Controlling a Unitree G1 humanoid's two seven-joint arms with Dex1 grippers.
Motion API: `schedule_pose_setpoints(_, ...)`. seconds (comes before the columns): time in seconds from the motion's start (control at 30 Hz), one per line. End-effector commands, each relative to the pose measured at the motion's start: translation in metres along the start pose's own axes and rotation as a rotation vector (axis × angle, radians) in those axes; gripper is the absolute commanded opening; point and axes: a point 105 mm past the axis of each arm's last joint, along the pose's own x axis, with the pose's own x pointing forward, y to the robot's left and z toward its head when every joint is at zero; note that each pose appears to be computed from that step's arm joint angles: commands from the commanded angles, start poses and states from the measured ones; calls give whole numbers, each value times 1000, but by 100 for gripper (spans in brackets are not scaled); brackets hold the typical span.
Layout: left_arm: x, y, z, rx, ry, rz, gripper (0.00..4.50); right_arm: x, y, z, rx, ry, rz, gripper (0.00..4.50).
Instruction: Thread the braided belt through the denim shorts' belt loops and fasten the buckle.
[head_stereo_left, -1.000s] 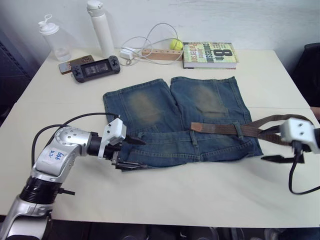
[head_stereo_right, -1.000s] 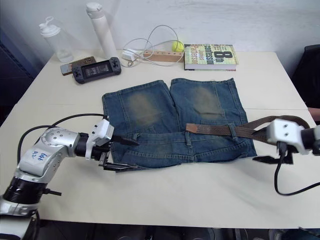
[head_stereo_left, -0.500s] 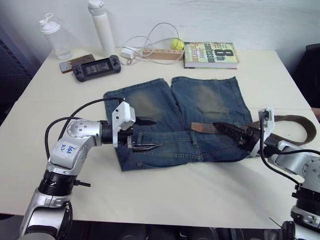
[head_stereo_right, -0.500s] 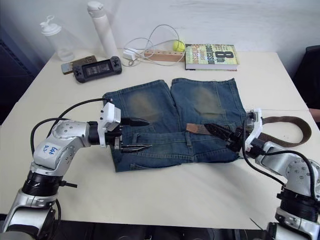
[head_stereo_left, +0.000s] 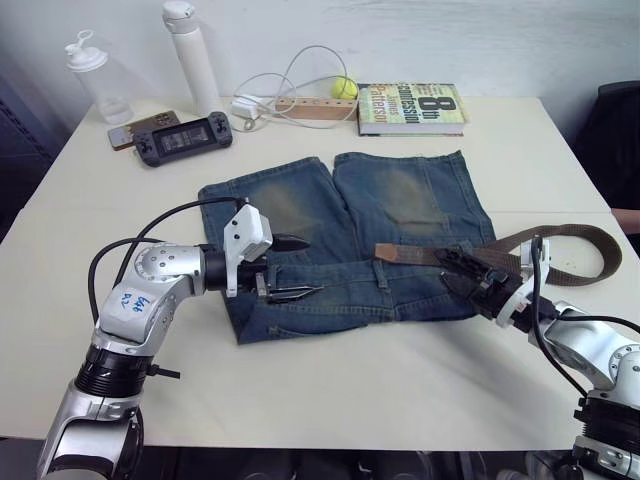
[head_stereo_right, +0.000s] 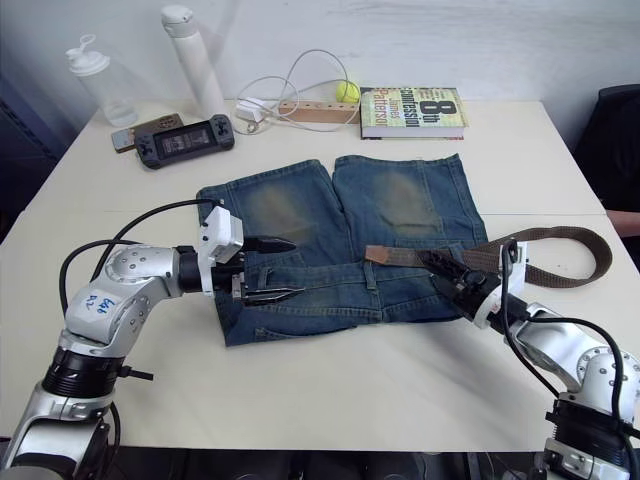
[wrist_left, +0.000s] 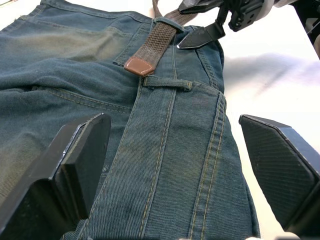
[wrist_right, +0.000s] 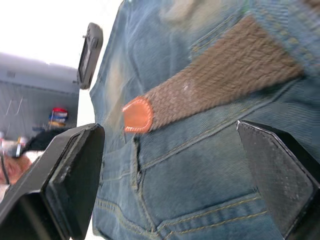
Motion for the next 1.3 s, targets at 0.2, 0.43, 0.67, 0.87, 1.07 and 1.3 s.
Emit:
schedule_pose_setpoints(0.2, 2, -4, 11, 46, -15, 1, 450, 10, -2, 7, 37, -77, 9, 448)
schedule_pose_setpoints(0.43, 4, -4, 12, 44, -16, 11, 450, 26, 8, -6, 75, -94, 100, 448)
schedule_pose_setpoints(0.67, 5, -9, 25, 84, -39, -5, 450, 48, 2, -31, 85, -82, 103, 448)
schedule_pose_setpoints(0.87, 4, -5, 21, 94, -14, 17, 450, 65, -10, -33, 103, -124, 90, 448)
schedule_pose_setpoints(1.07, 4, -3, 18, 92, -8, 42, 450, 75, -24, -35, 117, -134, 47, 313)
schedule_pose_setpoints(1.3, 6, 0, 15, 90, -6, 56, 450, 72, -17, -24, 150, -153, 86, 9)
